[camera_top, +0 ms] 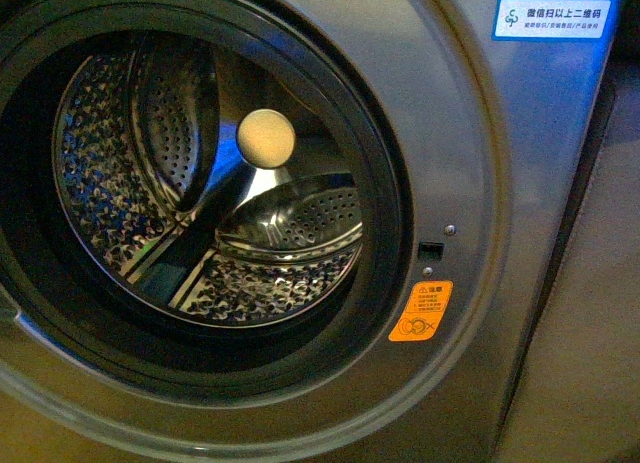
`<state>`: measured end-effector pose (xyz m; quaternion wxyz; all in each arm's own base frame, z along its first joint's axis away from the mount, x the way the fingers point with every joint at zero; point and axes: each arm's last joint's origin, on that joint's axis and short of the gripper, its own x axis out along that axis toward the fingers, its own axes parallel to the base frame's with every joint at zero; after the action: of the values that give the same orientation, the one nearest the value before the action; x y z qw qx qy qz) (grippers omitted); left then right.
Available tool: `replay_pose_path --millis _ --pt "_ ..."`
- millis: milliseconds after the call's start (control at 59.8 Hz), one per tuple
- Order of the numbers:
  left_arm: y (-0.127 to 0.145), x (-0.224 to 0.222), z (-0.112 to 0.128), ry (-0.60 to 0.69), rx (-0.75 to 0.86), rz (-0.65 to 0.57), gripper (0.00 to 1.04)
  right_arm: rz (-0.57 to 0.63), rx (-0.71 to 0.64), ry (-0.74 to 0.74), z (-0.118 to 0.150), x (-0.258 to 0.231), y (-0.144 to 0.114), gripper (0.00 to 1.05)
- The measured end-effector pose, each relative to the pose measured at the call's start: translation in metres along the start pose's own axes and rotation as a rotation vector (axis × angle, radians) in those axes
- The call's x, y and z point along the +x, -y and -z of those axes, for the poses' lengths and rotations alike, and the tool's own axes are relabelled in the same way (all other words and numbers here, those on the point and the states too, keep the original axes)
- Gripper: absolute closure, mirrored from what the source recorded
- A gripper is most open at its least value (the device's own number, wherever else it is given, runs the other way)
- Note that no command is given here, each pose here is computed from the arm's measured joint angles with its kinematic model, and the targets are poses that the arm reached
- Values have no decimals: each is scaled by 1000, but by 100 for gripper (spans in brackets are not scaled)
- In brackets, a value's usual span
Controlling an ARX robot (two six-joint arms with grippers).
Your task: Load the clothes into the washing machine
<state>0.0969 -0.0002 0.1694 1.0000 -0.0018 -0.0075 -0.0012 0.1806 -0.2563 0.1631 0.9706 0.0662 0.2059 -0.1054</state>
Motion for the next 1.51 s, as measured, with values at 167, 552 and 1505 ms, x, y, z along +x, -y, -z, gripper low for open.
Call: replay_pose_path --millis 167,552,1505 --pt "0 0 0 0 0 0 7 2 -8 -208 49 38 20 7" --pt "0 0 0 0 0 0 7 36 13 -496 171 124 44 7" --pt "0 0 0 0 0 0 7 64 177 -596 289 167 73 7"
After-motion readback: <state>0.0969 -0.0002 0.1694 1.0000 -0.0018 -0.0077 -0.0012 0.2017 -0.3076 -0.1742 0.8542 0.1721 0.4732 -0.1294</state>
